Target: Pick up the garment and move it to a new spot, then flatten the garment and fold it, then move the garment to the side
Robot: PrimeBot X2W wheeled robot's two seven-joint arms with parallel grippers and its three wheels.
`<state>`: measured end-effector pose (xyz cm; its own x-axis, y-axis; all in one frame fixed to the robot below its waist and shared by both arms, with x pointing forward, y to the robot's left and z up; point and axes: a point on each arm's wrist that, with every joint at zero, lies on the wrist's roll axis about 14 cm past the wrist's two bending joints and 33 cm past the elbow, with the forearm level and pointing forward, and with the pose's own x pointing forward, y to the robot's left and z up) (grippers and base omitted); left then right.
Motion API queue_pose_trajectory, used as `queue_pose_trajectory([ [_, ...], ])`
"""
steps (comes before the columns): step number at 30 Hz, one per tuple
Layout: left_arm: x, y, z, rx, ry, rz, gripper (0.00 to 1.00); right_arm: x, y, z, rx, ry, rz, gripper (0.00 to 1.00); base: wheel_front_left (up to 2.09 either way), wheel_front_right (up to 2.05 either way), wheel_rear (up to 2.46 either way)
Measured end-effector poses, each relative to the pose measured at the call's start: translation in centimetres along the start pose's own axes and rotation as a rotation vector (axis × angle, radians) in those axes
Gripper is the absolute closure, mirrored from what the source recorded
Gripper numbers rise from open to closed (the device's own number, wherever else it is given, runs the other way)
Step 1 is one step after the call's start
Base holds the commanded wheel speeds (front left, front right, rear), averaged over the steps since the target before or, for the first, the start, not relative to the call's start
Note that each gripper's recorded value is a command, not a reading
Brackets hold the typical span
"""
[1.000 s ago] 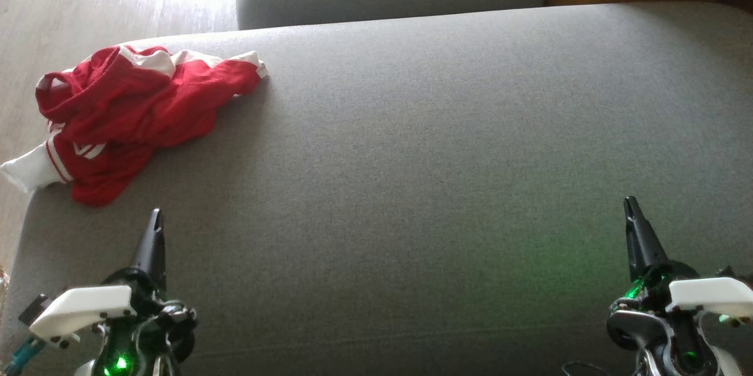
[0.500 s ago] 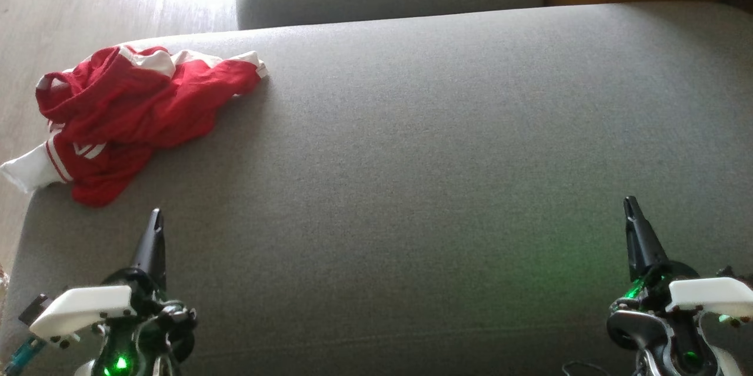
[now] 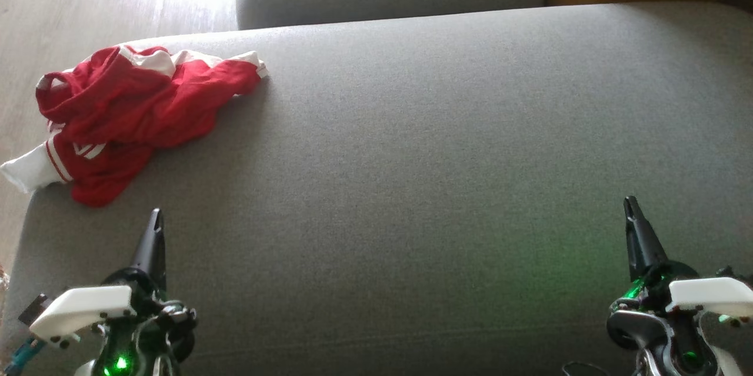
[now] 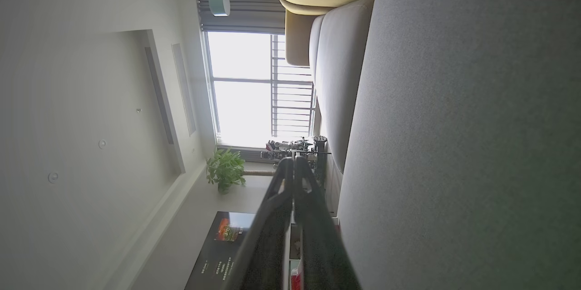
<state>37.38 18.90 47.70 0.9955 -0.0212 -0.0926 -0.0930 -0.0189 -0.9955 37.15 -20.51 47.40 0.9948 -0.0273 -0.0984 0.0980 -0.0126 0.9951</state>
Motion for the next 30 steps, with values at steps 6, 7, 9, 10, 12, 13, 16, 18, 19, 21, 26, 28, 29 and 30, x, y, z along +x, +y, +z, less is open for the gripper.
queue_pose_trajectory([
  [6, -1.0, 2.6, -0.1, -0.013, -0.004, 0.076, 0.00, -0.8, -2.4, -0.1, 0.006, 0.002, -0.071, 0.00, 0.00, 0.00, 0.00],
  [7, -1.5, 3.7, -0.2, -0.019, -0.006, 0.110, 0.00, -1.2, -3.3, -0.2, 0.008, 0.002, -0.100, 0.00, 0.00, 0.00, 0.00],
  [9, -2.8, 5.9, -0.3, -0.030, -0.010, 0.177, 0.00, -2.3, -5.3, -0.1, 0.011, -0.001, -0.160, 0.00, 0.00, 0.00, 0.00],
  [10, -3.3, 6.7, -0.3, -0.032, -0.011, 0.202, 0.00, -2.7, -6.0, 0.0, 0.012, -0.003, -0.181, 0.00, 0.00, 0.00, 0.00],
  [12, -3.8, 7.2, -0.3, -0.032, -0.012, 0.218, 0.00, -3.1, -6.4, -0.1, 0.011, -0.002, -0.194, 0.00, 0.00, 0.00, 0.00],
  [13, -3.7, 7.1, -0.3, -0.031, -0.012, 0.215, 0.00, -3.0, -6.4, -0.2, 0.010, 0.001, -0.191, 0.00, 0.00, 0.00, 0.00],
  [16, -3.4, 6.5, -0.5, -0.027, -0.012, 0.197, 0.00, -2.9, -6.1, -0.5, 0.004, 0.004, -0.183, 0.00, 0.00, 0.00, 0.00],
  [18, -3.3, 6.5, -0.9, -0.016, -0.004, 0.194, 0.00, -2.8, -6.0, -0.6, -0.008, 0.007, -0.181, 0.00, 0.00, 0.00, 0.00],
  [19, -3.3, 6.5, -1.0, -0.005, -0.001, 0.196, 0.00, -2.8, -5.9, -0.6, -0.017, 0.008, -0.179, 0.00, 0.00, 0.00, 0.00],
  [21, -3.3, 6.5, -1.0, 0.021, 0.002, 0.196, 0.00, -2.8, -5.9, -0.6, -0.039, 0.004, -0.177, 0.00, 0.00, 0.00, 0.00],
  [26, -3.0, 5.9, -0.9, 0.089, 0.001, 0.180, 0.00, -2.7, -5.4, -0.6, -0.103, 0.006, -0.164, 0.00, 0.00, 0.00, 0.00],
  [28, -2.9, 5.5, -0.9, 0.112, 0.002, 0.170, 0.00, -2.7, -5.3, -0.8, -0.127, 0.012, -0.163, 0.00, 0.00, 0.00, 0.00],
  [29, -2.9, 5.4, -0.9, 0.124, 0.001, 0.167, 0.00, -2.6, -5.3, -0.9, -0.142, 0.015, -0.161, 0.00, 0.00, 0.00, 0.00],
  [30, -2.8, 5.3, -0.9, 0.139, 0.003, 0.164, 0.00, -2.6, -5.2, -1.0, -0.161, 0.021, -0.158, 0.00, 0.00, 0.00, 0.00],
])
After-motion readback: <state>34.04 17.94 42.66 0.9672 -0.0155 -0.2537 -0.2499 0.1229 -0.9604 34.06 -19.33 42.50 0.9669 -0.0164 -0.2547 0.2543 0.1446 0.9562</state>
